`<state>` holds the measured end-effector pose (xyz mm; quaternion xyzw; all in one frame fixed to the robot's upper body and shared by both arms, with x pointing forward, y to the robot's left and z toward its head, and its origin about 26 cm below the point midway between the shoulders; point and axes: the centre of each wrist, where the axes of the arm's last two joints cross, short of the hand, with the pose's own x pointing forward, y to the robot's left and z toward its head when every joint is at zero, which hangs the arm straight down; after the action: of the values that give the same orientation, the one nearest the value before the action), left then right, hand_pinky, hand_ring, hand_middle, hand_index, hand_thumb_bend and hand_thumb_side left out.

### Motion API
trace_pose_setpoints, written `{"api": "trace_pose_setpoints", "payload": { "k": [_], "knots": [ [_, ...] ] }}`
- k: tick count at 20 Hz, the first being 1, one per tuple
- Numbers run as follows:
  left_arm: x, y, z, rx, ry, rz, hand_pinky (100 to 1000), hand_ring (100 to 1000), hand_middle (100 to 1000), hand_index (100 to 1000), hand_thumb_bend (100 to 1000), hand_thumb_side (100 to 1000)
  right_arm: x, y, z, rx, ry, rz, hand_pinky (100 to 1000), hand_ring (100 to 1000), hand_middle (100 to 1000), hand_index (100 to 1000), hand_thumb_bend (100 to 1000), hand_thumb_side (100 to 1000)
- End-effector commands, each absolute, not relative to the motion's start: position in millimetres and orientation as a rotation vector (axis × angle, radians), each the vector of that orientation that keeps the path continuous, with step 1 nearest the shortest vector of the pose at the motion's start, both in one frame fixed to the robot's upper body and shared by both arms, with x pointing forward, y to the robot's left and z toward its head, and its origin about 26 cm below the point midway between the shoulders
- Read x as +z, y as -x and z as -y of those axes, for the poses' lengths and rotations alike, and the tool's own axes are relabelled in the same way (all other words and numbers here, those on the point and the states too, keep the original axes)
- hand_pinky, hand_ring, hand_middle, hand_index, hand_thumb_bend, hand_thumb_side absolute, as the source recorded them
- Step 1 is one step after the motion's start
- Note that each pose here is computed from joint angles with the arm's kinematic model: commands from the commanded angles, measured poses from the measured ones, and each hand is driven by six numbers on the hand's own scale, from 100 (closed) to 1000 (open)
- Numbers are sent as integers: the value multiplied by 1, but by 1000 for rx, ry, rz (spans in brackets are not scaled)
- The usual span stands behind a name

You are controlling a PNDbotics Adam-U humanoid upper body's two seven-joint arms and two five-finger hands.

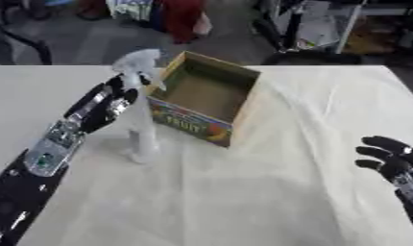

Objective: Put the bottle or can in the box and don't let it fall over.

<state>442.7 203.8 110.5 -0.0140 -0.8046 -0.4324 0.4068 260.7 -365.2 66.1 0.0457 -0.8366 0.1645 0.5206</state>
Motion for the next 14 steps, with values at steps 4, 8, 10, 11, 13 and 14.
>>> {"api": "trace_pose_setpoints", "payload": {
  "k": [4, 8, 10, 11, 13, 14],
  "knots": [
    [123, -447, -196, -1201, 38, 2042, 789, 975, 796, 998, 100, 826, 73, -263, 365, 415, -117, 2025, 776, 838, 821, 848, 100, 556],
    [112, -448, -193, -1264, 75, 2014, 788, 975, 793, 998, 100, 774, 73, -263, 365, 416, -120, 2025, 777, 837, 820, 847, 100, 557],
    [107, -448, -193, -1294, 99, 1997, 781, 968, 780, 992, 100, 761, 73, -264, 364, 416, -123, 2025, 777, 837, 820, 847, 100, 557],
    [104, -448, -193, -1306, 109, 1987, 778, 962, 771, 986, 100, 752, 73, -264, 364, 417, -123, 2025, 777, 837, 820, 847, 100, 557],
    [100, -448, -194, -1323, 129, 1972, 772, 956, 758, 978, 100, 738, 74, -264, 364, 417, -124, 2025, 777, 837, 820, 846, 100, 557],
    [98, -448, -194, -1326, 137, 1968, 767, 946, 740, 967, 100, 713, 74, -264, 364, 417, -124, 2025, 777, 837, 820, 846, 100, 557]
  ]
}}
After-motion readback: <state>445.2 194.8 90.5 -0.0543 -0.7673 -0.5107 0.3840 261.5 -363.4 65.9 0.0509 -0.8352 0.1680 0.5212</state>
